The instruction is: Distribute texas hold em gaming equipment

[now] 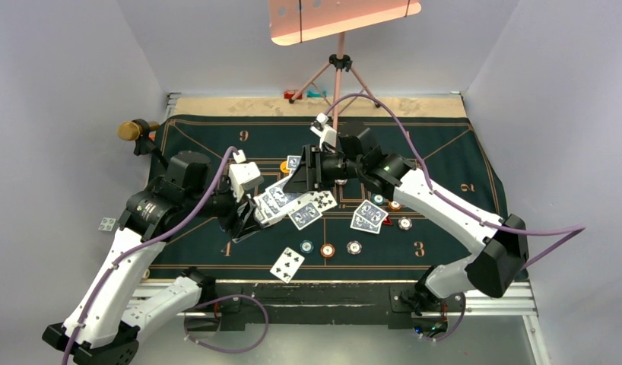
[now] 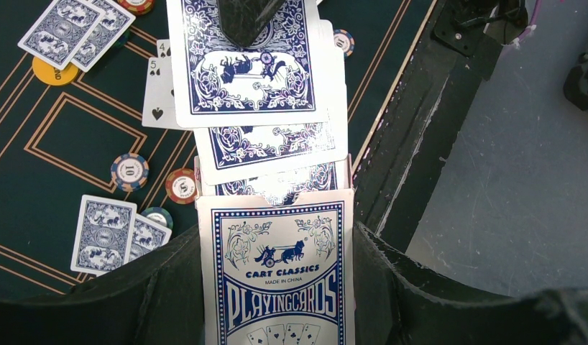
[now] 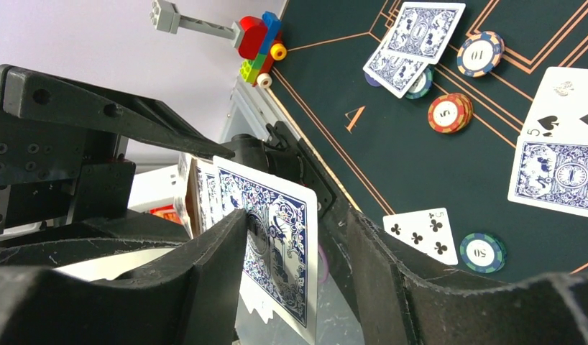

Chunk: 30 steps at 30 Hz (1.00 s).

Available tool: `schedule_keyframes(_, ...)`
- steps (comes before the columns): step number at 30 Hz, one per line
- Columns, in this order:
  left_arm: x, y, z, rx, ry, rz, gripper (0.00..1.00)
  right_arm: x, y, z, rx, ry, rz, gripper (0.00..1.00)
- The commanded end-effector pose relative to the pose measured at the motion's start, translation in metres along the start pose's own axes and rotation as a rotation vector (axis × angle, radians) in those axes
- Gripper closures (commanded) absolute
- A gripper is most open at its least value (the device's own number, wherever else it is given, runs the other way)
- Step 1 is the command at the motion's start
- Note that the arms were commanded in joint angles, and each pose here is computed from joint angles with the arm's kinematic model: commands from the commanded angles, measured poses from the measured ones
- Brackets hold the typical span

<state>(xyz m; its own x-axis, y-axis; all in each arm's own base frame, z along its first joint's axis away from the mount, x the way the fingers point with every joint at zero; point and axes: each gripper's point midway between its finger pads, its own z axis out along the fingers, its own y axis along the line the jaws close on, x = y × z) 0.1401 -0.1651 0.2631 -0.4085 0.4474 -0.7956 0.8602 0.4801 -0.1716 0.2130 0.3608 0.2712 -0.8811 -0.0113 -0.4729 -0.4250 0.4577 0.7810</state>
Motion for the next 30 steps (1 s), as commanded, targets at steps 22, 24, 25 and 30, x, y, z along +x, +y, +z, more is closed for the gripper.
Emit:
schedule_keyframes(22,-0.019,-0.004,-0.008,0.002,-0.076,0.030,1.00,-0.032,0.018,-0.034,0.004,-0.137,-0.105,0.55)
schedule_keyframes(24,-0.019,-0.004,-0.008,0.003,-0.076,0.029,1.00,-0.032,0.018,-0.034,0.010,-0.133,-0.115,0.56)
schedule_keyframes(25,-0.019,-0.004,-0.008,0.002,-0.076,0.028,1.00,-0.032,0.018,-0.034,0.009,-0.130,-0.118,0.56)
schedule_keyframes(30,-0.018,-0.004,-0.008,0.001,-0.074,0.029,1.00,-0.033,0.020,-0.035,0.030,-0.128,-0.142,0.58)
